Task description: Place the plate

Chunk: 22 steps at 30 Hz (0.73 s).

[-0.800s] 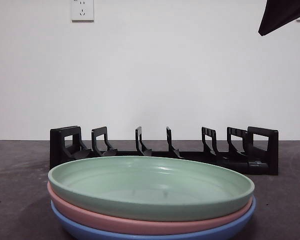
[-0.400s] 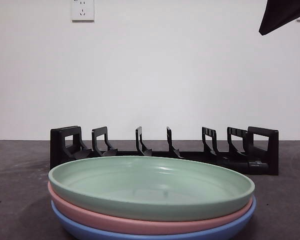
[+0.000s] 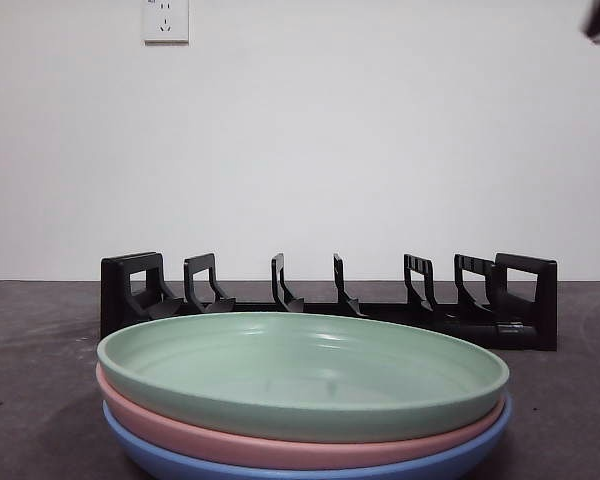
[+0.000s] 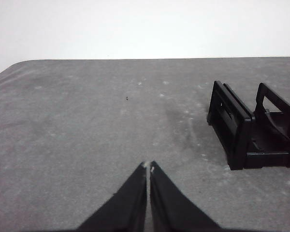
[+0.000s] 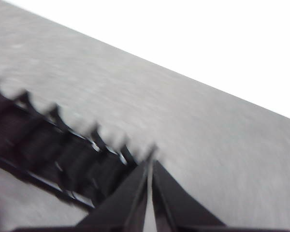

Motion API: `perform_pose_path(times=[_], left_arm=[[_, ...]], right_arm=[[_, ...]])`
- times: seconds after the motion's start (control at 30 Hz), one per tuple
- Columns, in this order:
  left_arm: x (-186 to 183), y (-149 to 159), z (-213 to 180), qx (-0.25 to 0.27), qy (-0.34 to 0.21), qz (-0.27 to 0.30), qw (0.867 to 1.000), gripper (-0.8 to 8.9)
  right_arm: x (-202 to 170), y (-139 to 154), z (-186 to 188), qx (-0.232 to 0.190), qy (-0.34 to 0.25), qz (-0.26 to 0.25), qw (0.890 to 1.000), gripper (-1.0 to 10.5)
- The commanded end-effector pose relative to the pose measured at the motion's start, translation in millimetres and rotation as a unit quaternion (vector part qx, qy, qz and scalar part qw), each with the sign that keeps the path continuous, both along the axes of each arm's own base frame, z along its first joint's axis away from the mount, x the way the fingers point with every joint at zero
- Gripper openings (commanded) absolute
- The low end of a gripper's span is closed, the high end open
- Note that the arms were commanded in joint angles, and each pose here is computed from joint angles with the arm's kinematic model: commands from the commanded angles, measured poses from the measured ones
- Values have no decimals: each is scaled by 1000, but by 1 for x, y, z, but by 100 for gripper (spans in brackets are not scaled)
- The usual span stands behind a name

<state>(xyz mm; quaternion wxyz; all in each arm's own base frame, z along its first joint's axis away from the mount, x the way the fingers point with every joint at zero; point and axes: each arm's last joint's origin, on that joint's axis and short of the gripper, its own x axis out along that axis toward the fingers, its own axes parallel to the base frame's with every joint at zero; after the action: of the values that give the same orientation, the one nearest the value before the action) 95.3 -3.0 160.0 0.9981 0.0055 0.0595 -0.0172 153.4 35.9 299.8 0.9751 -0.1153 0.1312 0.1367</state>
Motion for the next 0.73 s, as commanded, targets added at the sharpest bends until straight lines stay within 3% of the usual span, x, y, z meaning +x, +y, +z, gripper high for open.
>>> perform_pose_path(times=[0.03, 0.23, 0.37, 0.73], left_arm=[[1, 0, -5, 4, 3, -2, 1000, 8], [1, 0, -5, 4, 3, -2, 1000, 8], [1, 0, -5, 4, 3, -2, 1000, 8], [1, 0, -5, 4, 3, -2, 1000, 8]], right_arm=[[-20, -9, -43, 35, -8, -24, 999, 14], [-48, -28, -115, 88, -62, -95, 990, 14], [-52, -34, -139, 104, -73, -124, 984, 14], [-57, -36, -145, 101, -72, -145, 982, 14]])
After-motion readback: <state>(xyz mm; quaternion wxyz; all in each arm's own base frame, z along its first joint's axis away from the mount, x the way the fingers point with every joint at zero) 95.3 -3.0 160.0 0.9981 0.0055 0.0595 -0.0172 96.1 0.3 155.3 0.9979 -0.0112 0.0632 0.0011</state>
